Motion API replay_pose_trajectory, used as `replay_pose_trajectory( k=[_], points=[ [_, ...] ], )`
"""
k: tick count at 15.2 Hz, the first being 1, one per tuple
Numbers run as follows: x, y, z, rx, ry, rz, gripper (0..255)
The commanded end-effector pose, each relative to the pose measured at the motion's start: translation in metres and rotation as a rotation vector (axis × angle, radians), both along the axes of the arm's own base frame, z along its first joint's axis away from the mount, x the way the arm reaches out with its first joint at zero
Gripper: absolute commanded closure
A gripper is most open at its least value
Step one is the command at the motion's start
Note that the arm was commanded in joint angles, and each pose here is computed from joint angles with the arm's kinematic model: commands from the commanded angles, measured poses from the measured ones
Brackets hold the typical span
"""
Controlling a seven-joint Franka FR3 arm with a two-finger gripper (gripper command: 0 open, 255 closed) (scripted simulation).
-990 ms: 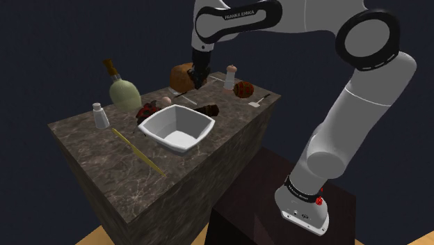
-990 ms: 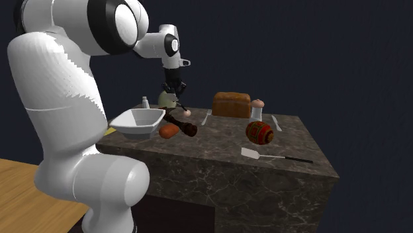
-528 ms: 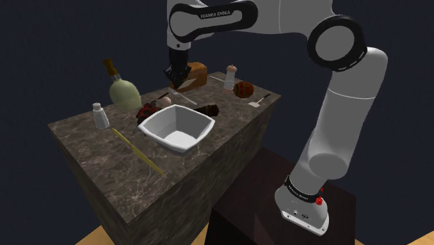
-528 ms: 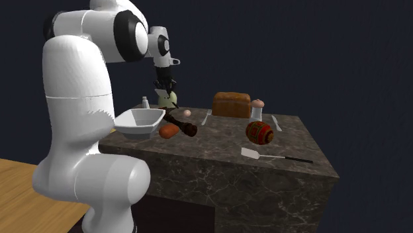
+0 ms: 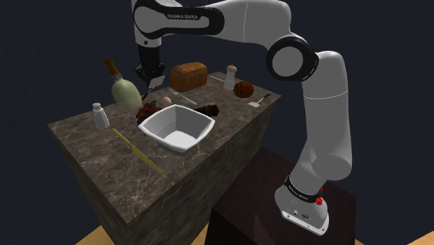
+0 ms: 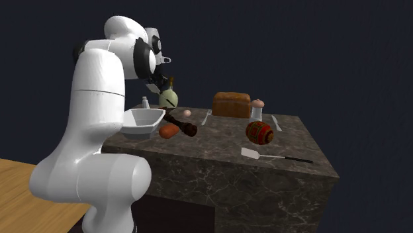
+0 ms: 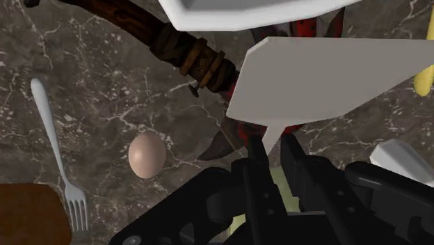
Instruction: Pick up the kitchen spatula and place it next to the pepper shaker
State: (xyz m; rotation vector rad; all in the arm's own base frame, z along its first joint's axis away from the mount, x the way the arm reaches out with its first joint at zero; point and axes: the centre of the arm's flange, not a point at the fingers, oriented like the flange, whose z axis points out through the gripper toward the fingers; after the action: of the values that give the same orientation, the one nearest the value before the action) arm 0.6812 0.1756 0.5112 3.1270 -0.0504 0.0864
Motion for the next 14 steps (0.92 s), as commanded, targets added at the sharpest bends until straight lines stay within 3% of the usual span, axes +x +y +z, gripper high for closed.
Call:
replay_pose_trajectory(
  k=[1,3,7,8,14],
  points=[
    [0.014,0.020,-0.001,0.001,0.000,0.000,255],
    [0.034,0.045,-0.001,0.001,0.000,0.000,255],
    [0.034,0.044,-0.012,0.000,0.001,0.000,255],
    [0.034,0.044,-0.012,0.000,0.001,0.000,0],
    [-0.033,0.007,-0.084,0.401,-0.052,-0.544,0]
  ],
)
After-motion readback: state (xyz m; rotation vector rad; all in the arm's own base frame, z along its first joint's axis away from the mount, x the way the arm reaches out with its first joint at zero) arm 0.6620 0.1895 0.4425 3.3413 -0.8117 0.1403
